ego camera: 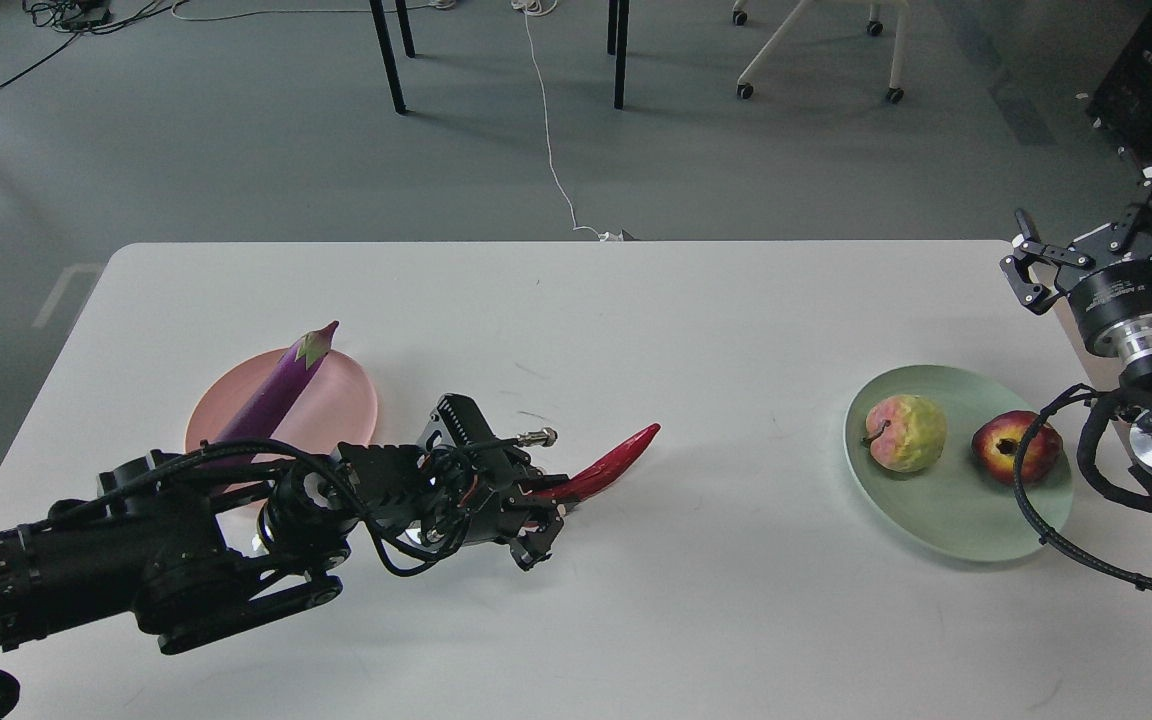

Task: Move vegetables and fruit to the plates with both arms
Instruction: 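Carry the chili pepper onto the pink plate and release it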

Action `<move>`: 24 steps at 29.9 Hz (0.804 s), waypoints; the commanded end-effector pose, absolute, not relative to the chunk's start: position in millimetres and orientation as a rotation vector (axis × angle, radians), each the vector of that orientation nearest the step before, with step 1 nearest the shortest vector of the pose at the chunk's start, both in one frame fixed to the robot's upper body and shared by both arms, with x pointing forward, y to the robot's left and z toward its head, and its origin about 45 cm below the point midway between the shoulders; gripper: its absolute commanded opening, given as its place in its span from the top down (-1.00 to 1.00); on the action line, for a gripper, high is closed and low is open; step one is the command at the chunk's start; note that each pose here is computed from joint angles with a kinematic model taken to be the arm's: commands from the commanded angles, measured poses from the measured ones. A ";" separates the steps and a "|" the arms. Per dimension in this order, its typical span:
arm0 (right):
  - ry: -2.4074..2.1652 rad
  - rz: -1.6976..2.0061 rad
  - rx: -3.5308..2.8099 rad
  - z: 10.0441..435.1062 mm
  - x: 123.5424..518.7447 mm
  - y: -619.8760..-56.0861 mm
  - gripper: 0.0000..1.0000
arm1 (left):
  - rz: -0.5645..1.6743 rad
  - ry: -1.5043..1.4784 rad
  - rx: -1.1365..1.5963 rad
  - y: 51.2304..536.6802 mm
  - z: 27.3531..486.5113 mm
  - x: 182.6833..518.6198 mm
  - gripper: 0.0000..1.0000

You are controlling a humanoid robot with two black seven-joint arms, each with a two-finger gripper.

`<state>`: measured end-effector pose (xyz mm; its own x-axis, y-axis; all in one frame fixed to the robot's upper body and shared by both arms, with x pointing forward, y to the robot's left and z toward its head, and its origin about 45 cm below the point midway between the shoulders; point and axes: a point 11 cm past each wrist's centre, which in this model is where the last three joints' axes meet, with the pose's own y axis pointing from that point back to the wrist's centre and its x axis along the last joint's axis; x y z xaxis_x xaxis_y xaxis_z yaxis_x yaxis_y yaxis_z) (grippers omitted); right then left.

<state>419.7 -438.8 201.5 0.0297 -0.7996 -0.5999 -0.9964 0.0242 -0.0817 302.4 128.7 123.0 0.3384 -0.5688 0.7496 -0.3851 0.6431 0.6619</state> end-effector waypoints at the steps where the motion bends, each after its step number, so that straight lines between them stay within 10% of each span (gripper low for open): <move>1: 1.822 0.523 -1.822 202.2 419.4 -440.7 -0.99 | -0.024 -1.332 0.868 141.1 157.6 313.7 0.81; 12: 1.832 0.519 -1.811 201.4 419.0 -443.6 -0.99 | 0.151 -1.139 1.116 291.1 176.1 318.9 0.77; 24: 1.836 0.509 -1.812 204.3 418.8 -447.1 -0.99 | 0.245 -0.993 1.229 349.9 165.7 321.5 0.50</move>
